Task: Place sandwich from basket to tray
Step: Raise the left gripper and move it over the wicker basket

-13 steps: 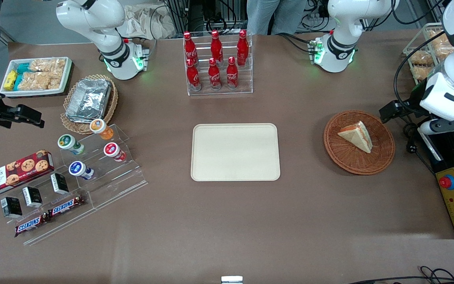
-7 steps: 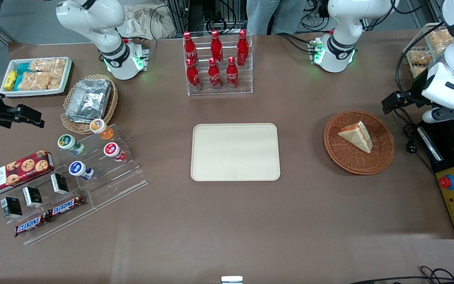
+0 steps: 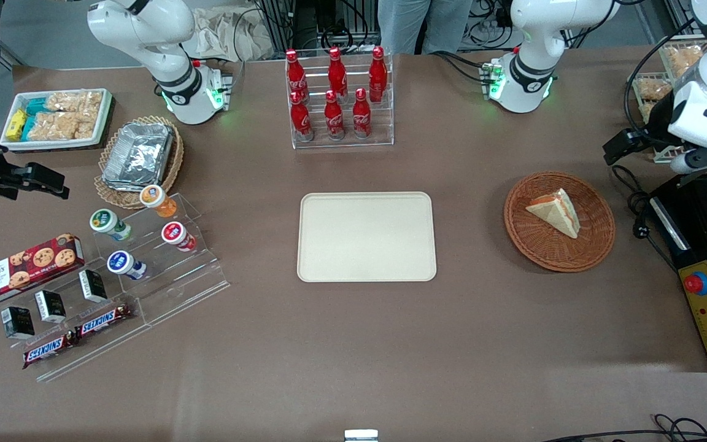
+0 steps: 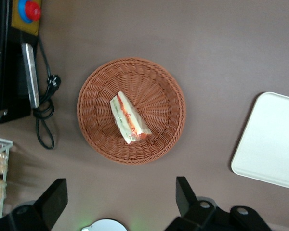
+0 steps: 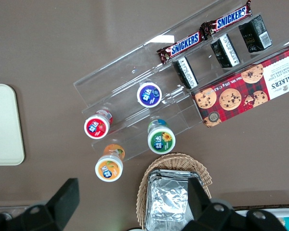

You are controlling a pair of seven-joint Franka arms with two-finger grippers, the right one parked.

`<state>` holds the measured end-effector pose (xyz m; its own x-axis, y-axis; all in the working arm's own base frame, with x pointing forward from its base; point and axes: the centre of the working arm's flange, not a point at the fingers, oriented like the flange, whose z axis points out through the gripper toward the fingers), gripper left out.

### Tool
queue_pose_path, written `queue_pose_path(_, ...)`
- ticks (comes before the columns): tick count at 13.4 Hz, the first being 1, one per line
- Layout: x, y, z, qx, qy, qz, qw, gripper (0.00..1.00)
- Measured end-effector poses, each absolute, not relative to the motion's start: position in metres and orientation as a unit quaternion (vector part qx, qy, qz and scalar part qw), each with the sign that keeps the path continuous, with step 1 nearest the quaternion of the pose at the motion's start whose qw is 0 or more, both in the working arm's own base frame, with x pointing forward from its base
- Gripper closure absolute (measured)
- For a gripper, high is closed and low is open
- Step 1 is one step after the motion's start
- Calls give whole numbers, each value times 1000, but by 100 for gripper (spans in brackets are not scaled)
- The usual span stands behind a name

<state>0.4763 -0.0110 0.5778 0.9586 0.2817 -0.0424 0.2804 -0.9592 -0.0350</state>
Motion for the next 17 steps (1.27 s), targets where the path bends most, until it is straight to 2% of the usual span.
queue_pose_path(8,445,-8,547,-982,-181,45,23,0)
queue_pose_path(17,443,-11,527,-968,-248,30,25,0)
